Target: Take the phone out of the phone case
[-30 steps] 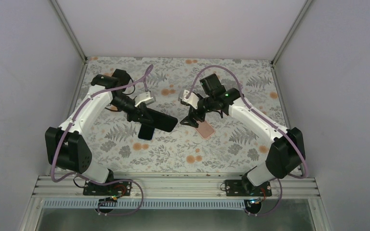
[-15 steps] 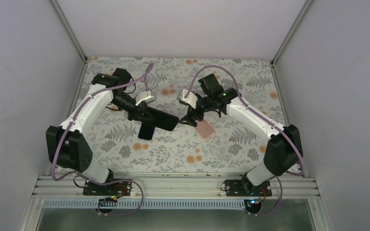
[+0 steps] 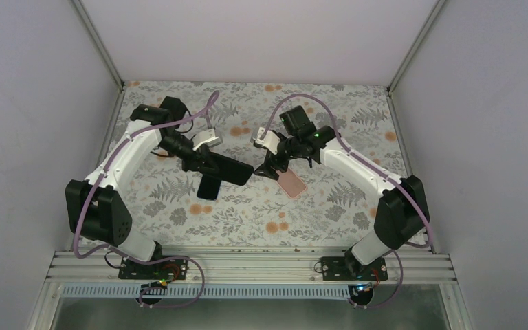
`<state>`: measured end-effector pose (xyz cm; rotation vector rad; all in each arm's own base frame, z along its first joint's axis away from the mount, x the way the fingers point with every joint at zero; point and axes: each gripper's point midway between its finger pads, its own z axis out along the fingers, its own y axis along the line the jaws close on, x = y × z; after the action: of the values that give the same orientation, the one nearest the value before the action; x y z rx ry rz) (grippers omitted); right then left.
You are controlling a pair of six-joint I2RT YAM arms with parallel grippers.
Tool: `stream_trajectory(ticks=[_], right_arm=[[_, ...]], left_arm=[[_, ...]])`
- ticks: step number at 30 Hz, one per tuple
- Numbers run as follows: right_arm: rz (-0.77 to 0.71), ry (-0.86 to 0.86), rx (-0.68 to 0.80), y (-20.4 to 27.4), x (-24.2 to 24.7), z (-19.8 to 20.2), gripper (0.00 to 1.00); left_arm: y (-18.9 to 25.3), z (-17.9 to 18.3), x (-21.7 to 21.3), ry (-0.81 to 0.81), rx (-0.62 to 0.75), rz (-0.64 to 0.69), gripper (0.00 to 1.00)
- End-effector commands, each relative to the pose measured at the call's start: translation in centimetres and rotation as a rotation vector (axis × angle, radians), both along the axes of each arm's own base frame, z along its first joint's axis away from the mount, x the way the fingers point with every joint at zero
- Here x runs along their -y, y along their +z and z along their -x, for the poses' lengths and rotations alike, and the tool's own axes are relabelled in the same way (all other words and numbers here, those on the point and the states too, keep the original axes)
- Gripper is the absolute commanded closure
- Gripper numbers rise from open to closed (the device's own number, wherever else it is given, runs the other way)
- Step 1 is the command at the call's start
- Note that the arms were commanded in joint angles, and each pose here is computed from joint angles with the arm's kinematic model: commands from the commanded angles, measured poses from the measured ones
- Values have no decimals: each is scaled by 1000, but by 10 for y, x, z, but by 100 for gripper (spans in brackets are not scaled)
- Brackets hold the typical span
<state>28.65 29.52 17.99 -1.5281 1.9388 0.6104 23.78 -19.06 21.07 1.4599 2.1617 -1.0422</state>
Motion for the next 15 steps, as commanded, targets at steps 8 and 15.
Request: stream_trajectory(ticks=[8,15], right_arm=[[19,-77,93,3,-4,-41,1],[-4,4,68,14,-2,-20,1]], left_arm=[[21,17,8,-30,15,92,98],[17,17,6,-31,17,75,98]])
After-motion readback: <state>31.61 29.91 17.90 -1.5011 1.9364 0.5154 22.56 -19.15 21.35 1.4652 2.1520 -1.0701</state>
